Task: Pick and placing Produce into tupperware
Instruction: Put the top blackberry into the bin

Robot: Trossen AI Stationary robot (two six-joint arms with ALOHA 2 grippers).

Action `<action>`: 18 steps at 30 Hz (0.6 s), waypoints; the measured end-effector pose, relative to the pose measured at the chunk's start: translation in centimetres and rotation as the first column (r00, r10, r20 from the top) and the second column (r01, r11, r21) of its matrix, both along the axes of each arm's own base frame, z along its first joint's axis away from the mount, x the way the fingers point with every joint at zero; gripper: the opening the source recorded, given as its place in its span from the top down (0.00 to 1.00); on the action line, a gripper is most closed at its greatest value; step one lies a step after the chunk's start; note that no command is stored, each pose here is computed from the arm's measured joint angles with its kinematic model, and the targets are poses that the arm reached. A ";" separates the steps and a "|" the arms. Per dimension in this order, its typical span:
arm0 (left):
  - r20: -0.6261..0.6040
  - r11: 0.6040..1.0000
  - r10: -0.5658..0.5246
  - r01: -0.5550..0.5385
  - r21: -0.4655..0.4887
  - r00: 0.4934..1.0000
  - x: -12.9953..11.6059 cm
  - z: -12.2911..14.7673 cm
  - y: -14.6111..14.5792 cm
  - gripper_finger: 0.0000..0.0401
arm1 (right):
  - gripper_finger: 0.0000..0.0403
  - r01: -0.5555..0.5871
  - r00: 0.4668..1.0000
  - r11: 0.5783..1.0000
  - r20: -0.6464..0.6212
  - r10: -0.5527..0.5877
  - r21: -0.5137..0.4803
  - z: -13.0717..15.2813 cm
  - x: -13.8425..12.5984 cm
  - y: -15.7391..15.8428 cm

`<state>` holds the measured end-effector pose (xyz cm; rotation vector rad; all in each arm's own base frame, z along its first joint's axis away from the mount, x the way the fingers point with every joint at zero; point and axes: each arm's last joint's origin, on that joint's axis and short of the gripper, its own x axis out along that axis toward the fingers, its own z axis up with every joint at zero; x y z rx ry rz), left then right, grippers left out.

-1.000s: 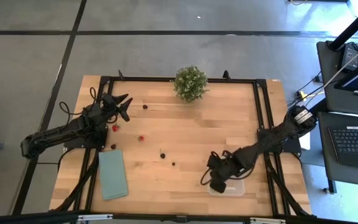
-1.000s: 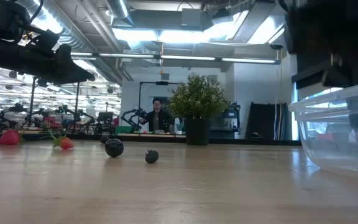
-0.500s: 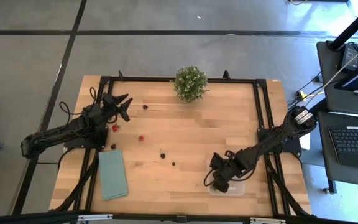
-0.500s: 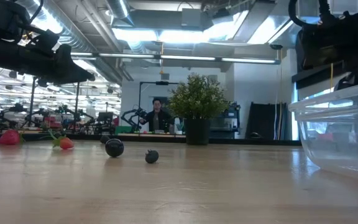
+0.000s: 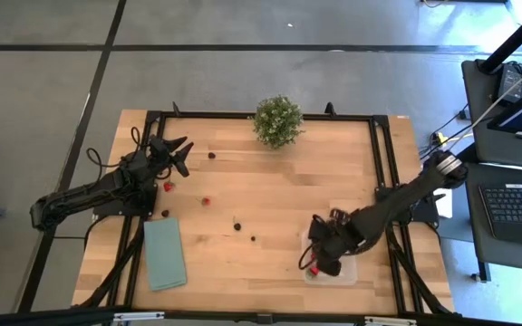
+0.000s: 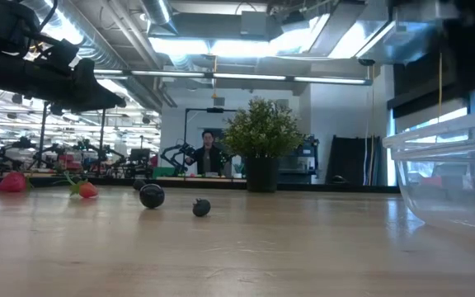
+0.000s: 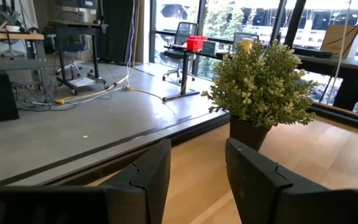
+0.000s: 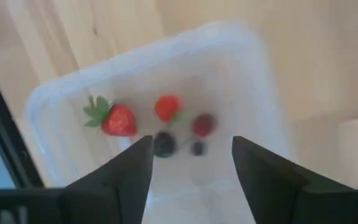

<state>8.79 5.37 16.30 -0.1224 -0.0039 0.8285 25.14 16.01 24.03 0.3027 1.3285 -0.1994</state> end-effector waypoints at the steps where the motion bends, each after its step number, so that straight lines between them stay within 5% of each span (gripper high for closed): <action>1: 0.000 1.000 0.000 0.000 0.000 1.000 0.0 0.0 0.0 0.64 | 0.44 -0.002 0.999 0.999 0.039 0.003 -0.039 1.6 0.1 -0.3; 5: 0.000 1.000 0.001 -0.001 0.000 1.000 0.0 0.0 0.0 0.64 | 0.44 0.037 0.952 0.950 0.300 0.061 -0.310 7.8 -0.2 -2.0; 9: 0.000 1.000 0.001 -0.001 0.000 1.000 0.0 0.0 0.0 0.64 | 0.44 0.073 0.862 0.793 0.438 0.255 -0.604 12.8 -1.0 -3.2; 13: 0.000 1.000 0.001 -0.001 0.000 1.000 0.0 0.0 0.0 0.64 | 0.44 0.190 0.813 0.674 0.499 0.300 -0.714 15.2 -1.6 -4.3; 18: 0.001 1.000 0.001 -0.001 0.000 1.000 0.0 0.0 0.0 0.64 | 0.44 0.257 0.807 0.681 0.540 0.240 -0.686 15.5 -2.7 -7.0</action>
